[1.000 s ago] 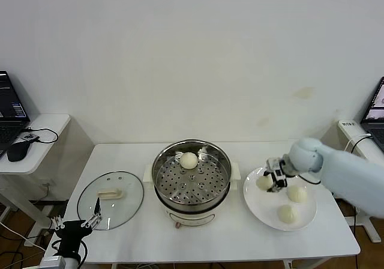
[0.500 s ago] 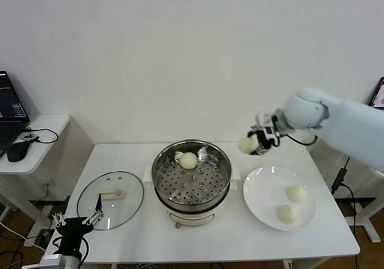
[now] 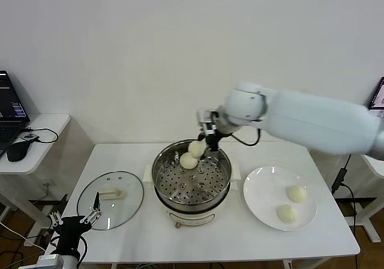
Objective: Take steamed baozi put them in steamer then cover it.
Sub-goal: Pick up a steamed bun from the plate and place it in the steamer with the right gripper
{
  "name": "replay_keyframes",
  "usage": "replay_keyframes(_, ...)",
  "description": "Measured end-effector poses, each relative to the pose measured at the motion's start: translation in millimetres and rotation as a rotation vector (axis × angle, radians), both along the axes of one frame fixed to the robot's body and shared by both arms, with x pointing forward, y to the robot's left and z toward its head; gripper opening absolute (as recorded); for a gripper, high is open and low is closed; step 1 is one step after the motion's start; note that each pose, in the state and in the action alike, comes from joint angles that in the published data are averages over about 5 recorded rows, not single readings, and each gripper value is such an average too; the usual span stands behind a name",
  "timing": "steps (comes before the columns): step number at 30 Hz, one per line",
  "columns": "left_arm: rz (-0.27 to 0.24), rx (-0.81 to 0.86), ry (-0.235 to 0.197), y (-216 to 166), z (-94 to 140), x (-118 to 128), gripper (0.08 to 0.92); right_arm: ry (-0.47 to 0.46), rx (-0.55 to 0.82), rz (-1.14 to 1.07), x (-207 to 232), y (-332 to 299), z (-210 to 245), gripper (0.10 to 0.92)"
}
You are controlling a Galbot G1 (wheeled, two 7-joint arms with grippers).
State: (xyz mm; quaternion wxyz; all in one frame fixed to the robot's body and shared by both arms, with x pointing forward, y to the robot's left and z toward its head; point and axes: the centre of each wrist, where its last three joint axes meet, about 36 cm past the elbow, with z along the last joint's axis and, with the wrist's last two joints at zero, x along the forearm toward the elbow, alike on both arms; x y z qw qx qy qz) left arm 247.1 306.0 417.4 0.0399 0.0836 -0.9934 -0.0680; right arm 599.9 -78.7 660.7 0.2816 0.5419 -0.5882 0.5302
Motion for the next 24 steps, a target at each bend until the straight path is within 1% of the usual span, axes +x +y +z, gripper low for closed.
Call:
replay_keyframes(8, 0.003, -0.006, -0.004, -1, 0, 1, 0.823, 0.055, -0.025, 0.011, -2, 46, -38, 0.602)
replay_keyframes(17, 0.005, -0.008, -0.007, 0, -1, 3, 0.823, 0.093, -0.044, 0.012, -4, 75, -72, 0.613)
replay_keyframes(20, 0.005, -0.007, -0.008, 0, 0, 3, 0.823, 0.096, -0.05, 0.012, -5, 79, -78, 0.656)
replay_keyframes(24, 0.006, -0.006, -0.008, 1, 0, 3, 0.823, 0.091, -0.056, 0.013, -4, 81, -79, 0.765)
